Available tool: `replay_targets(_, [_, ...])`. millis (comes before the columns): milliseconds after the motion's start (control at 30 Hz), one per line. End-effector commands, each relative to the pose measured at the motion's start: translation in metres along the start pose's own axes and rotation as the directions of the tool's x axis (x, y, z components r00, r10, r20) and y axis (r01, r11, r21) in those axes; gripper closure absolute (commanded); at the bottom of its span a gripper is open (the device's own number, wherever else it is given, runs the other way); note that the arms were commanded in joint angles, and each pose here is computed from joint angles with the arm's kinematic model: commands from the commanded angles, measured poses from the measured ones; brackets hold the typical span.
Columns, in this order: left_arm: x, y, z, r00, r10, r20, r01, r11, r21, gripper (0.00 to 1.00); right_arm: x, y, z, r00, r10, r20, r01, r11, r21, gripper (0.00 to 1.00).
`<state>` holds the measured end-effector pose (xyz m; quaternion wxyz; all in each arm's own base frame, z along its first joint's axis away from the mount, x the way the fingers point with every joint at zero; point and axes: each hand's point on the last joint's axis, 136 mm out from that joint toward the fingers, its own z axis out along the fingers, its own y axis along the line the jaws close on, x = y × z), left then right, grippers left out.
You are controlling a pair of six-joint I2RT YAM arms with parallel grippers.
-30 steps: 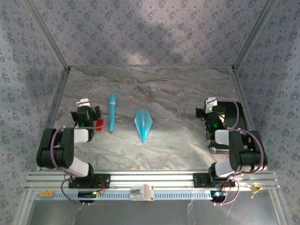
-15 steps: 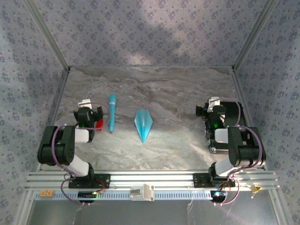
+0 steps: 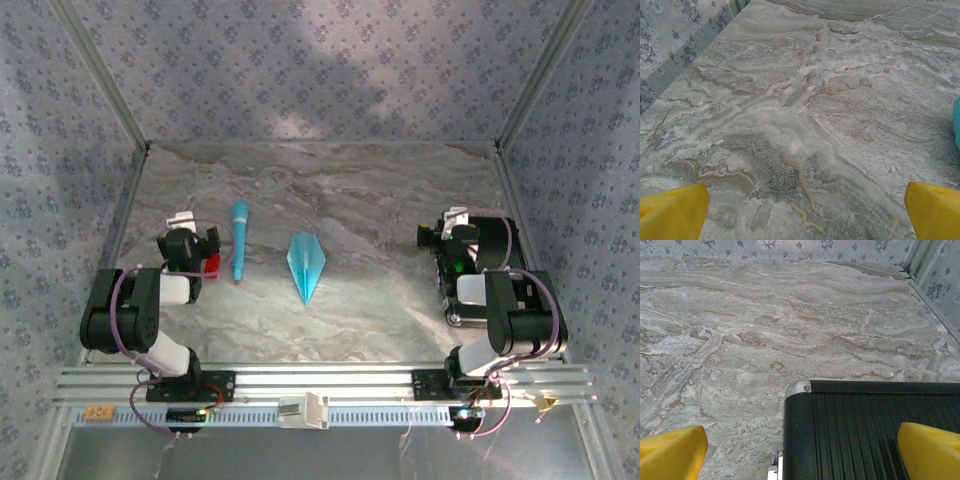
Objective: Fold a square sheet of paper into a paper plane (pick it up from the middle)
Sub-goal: Reset both arms
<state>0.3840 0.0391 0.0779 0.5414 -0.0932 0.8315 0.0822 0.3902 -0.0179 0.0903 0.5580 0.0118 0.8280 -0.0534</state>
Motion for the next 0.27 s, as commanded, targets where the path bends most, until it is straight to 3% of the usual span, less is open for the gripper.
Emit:
replay_targets(0, [-0.0151, -0.0027, 0.0002, 0.999, -0.01, 0.051, 0.01, 1.0, 0.01, 0.0, 0.006, -0.0021, 0.0028, 1.0, 0.01, -0.025, -0.01, 1.0, 0.002, 0.01])
replay_targets(233, [-0.0154, -0.0043, 0.0001, 0.999, -0.007, 0.051, 0.006, 1.0, 0.018, 0.0, 0.0054, -0.0016, 0.0035, 0.999, 0.019, -0.027, -0.02, 1.0, -0.017, 0.01])
